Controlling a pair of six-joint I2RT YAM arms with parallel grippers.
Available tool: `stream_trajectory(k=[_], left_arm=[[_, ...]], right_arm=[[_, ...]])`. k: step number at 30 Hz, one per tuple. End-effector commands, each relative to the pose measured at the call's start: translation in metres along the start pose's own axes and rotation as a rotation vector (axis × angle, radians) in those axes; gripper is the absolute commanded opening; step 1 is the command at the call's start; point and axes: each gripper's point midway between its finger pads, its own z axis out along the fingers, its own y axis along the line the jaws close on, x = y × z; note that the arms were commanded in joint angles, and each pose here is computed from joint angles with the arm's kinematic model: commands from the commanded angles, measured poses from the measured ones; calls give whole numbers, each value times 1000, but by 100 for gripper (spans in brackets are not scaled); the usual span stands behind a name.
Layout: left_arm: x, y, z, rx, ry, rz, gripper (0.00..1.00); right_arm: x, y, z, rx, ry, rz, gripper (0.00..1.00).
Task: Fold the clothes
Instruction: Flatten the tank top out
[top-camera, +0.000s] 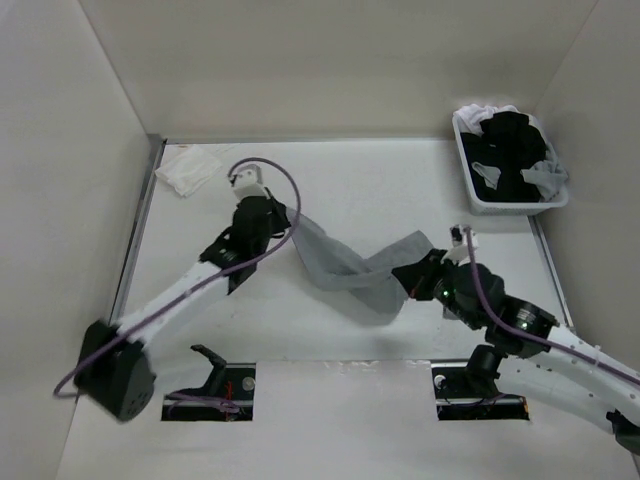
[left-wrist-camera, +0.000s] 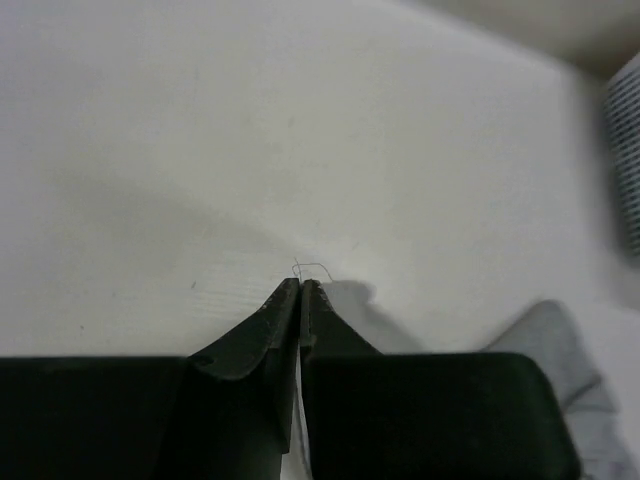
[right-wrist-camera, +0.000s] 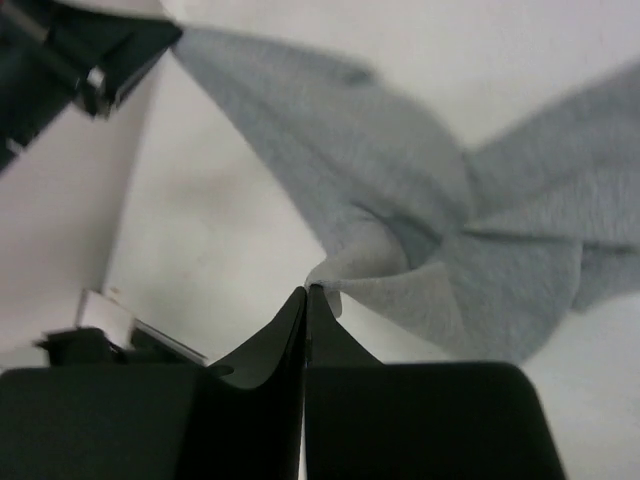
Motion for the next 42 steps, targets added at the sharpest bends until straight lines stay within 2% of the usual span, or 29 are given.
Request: stream_trajectory(k=[1,6,9,12,16,22,25,29,32,34,36,39,42], left_arm=[[-94,-7,-80,27,-248,-108,0],[-195,-12,-197,87,-490,-190,0],[-247,-16,-245,108,-603,-216,0],[-288,-34,-276,169,-677,-241,0],[-331,-51,-311,243,-750,-275,0],[-358,-63,-333,287,-792,-282,0],[-345,-72,-307,189,-788,-196,0],[-308,-96,-242,70,-746,-5,1],[-251,-108,-159,5,-627,122,1],[-216,-92,-94,-59,-519,143,1],[-199,-70,-41,-101,-425,113,1],[-216,-44,10,-140,-368,47,1],[-270,-52,11,-112,-432,2,1]], right_arm=[[-90,41,-30,-41,-219,-63,0],[-207,87,-105,-30,-474,-103,0],[-265,108,-151,-34,-598,-113,0],[-308,135,-181,-68,-668,-124,0],[-345,166,-200,-72,-713,-171,0],[-376,193,-215,-62,-786,-234,0],[-370,200,-197,1,-813,-295,0],[-348,188,-137,111,-813,-395,0],[-333,167,-66,116,-719,-417,0],[-326,150,-20,76,-626,-401,0],[-321,128,38,38,-506,-376,0],[-337,89,106,57,-395,-317,0],[-367,77,132,80,-383,-285,0]])
